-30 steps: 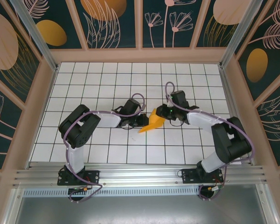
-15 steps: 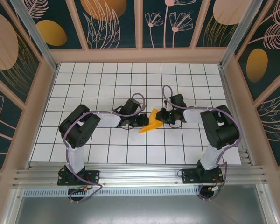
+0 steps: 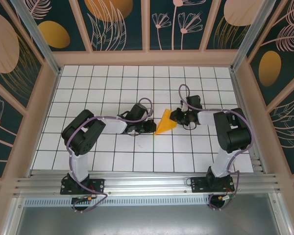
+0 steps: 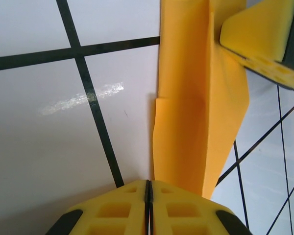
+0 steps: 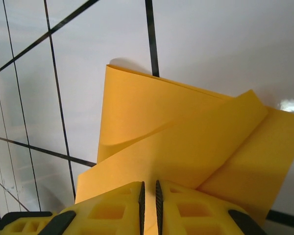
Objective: Fold a paper plane with a square sheet of paper (pick it up from the middle)
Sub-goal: Fourth fold the wing at the center of the table.
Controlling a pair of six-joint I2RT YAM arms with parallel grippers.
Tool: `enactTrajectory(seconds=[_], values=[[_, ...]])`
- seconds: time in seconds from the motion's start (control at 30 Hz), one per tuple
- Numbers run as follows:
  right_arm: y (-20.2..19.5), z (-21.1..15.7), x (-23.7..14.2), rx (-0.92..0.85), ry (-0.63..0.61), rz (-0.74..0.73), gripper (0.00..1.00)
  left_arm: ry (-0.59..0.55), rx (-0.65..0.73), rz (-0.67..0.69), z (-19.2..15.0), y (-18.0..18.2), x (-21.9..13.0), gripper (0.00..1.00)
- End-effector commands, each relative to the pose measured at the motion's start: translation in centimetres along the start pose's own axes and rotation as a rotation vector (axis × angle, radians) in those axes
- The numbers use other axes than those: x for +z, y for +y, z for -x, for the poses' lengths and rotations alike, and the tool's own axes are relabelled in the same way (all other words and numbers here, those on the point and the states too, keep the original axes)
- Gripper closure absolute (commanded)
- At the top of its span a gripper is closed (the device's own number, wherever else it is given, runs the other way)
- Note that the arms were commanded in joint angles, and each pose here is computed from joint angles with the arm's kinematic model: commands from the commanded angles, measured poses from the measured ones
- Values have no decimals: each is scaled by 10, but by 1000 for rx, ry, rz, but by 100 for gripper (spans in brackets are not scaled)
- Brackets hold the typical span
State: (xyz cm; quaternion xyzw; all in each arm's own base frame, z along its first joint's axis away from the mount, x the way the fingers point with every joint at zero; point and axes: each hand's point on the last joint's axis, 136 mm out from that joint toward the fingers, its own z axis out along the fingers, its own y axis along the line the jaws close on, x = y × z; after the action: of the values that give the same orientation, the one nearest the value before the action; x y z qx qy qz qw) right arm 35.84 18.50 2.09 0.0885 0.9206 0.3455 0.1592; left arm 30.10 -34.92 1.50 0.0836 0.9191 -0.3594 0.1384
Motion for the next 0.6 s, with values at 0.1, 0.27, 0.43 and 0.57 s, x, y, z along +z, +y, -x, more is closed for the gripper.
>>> enactTrajectory(seconds=[0.1, 0.27, 0.43, 0.57], values=[[1, -11, 7, -42, 36, -1, 83, 2, -38, 261, -9, 53, -22, 86], [7, -33, 10, -54, 70, -11, 83, -166, 8, 193, 35, 19, -56, 83], [21, -50, 13, -59, 88, 5, 83, -127, 47, -113, 31, -43, -56, 81], [37, -59, 18, -63, 100, 30, 83, -63, 53, -149, 15, -49, -38, 81]])
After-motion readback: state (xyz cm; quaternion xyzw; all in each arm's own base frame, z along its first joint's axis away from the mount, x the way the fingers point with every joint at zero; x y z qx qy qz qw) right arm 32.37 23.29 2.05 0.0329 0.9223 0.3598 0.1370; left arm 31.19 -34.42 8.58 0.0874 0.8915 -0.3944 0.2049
